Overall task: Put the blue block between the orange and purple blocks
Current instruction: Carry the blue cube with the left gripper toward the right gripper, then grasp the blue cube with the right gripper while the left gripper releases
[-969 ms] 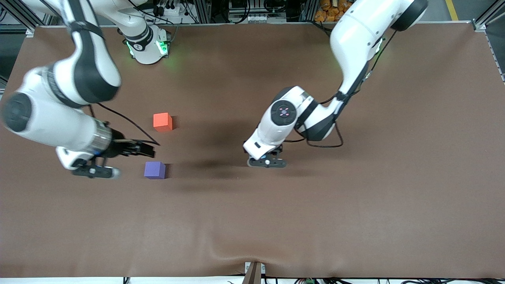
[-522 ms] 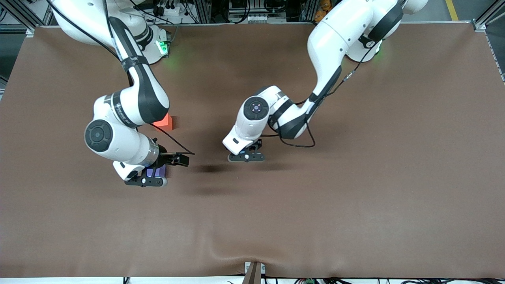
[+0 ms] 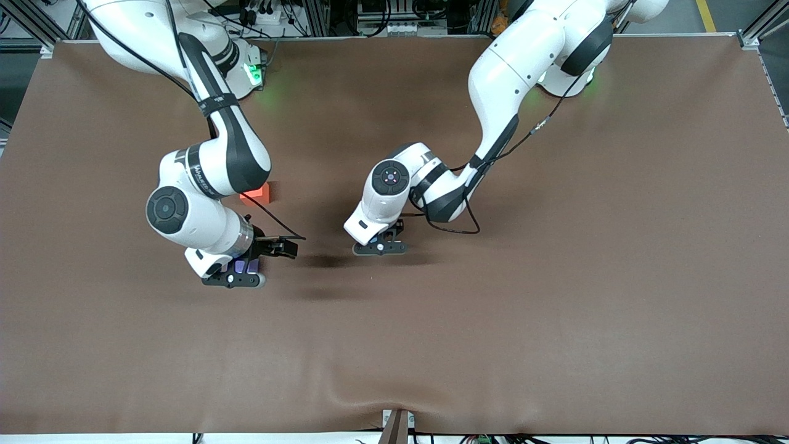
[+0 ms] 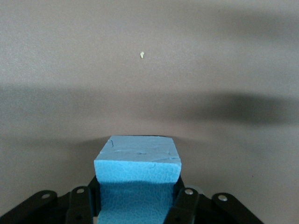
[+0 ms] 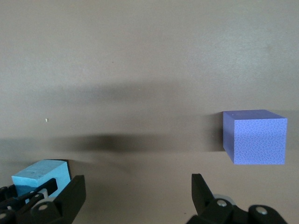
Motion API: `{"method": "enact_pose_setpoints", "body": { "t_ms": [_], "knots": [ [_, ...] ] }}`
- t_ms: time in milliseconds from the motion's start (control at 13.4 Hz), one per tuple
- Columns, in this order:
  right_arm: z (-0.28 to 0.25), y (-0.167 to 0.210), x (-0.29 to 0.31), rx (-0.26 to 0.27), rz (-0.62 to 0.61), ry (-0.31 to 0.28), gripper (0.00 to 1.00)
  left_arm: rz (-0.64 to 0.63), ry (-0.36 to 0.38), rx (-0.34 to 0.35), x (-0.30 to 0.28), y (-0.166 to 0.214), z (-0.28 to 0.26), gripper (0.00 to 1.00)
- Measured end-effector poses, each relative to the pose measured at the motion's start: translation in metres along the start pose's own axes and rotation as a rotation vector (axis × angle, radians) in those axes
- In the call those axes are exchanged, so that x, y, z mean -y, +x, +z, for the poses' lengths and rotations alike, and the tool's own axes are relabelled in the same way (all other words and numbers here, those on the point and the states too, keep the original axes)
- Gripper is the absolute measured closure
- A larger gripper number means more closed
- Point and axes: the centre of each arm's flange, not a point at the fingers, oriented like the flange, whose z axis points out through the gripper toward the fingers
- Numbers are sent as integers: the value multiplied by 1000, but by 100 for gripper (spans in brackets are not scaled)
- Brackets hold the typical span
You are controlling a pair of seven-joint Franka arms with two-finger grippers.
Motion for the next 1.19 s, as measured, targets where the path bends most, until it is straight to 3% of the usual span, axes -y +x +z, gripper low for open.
{"method": "enact_pose_setpoints", "body": {
  "t_ms": [373, 746, 895, 1193],
  "knots": [
    [9, -15, 29, -9, -56, -1, 0, 13, 1, 2, -7, -8, 2, 46],
    [14, -18, 27, 2, -55, -6, 0, -21, 16, -7, 5, 9, -12, 0],
    [17, -22, 35, 8, -62, -8, 0, -83, 63, 2, 36, 48, -58, 0],
    [29, -38, 57, 28, -49, -18, 0, -185, 141, 4, 140, 125, -218, 0]
  ]
}}
